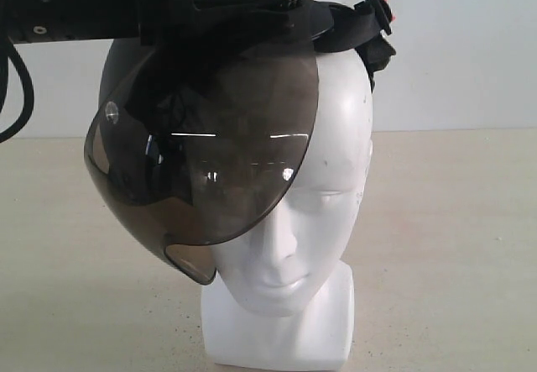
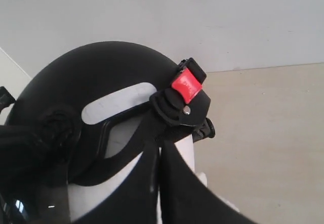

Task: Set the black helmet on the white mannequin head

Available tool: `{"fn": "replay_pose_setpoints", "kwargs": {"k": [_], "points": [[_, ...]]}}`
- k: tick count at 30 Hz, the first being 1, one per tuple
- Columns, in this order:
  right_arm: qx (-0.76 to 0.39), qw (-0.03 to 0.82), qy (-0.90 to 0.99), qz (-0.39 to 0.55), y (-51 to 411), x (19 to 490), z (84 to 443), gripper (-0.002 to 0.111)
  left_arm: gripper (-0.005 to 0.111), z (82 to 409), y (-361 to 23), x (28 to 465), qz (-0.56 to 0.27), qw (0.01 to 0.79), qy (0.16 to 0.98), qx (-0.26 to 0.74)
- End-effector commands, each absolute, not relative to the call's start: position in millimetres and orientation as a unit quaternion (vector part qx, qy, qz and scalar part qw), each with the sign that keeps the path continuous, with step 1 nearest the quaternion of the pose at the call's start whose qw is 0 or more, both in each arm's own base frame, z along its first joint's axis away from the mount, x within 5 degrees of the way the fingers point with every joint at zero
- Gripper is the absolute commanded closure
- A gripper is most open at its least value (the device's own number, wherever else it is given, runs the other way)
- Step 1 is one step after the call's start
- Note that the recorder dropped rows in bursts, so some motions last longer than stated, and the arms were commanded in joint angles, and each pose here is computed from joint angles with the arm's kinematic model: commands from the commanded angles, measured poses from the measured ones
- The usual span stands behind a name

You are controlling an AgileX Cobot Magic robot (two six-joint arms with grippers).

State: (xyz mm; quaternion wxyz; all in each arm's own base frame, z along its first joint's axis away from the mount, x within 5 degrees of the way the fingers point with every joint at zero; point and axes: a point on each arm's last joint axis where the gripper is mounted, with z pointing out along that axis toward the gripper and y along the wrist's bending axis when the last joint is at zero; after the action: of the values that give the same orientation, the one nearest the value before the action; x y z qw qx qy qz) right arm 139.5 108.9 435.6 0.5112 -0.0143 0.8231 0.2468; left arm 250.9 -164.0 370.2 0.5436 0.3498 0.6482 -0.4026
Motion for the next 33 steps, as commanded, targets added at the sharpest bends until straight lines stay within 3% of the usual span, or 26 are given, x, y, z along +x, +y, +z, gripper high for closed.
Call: {"fn": "replay_pose_setpoints", "kwargs": {"k": [1,4,7,14,17,23,33], "points": [[-0.002,0.511,0.818,0.264,113.4,142.8,434.6,0.109,0.102,347.7,-169.3,253.2,-0.394,0.504,0.678,0.361],[0.003,0.503,0.818,0.279,126.4,152.2,429.9,0.108,0.102,347.7,-169.3,253.2,-0.394,0.504,0.678,0.361],[0.003,0.496,0.822,0.281,140.6,163.7,421.9,0.1,0.102,347.9,-169.7,252.4,-0.397,0.502,0.676,0.364],[0.09,0.478,0.819,0.305,148.3,176.3,414.3,0.04,0.102,347.7,-170.4,250.8,-0.405,0.495,0.676,0.366],[0.112,0.475,0.814,0.315,148.2,177.2,414.8,0.043,0.102,347.8,-170.4,250.8,-0.406,0.495,0.676,0.365],[0.123,0.469,0.817,0.312,149.2,179.2,412.1,0.066,0.102,347.8,-170.4,250.6,-0.407,0.494,0.676,0.365],[0.141,0.452,0.829,0.298,156.2,186.9,401.2,0.066,0.102,346.8,-170.6,249.7,-0.405,0.49,0.676,0.373]]}}
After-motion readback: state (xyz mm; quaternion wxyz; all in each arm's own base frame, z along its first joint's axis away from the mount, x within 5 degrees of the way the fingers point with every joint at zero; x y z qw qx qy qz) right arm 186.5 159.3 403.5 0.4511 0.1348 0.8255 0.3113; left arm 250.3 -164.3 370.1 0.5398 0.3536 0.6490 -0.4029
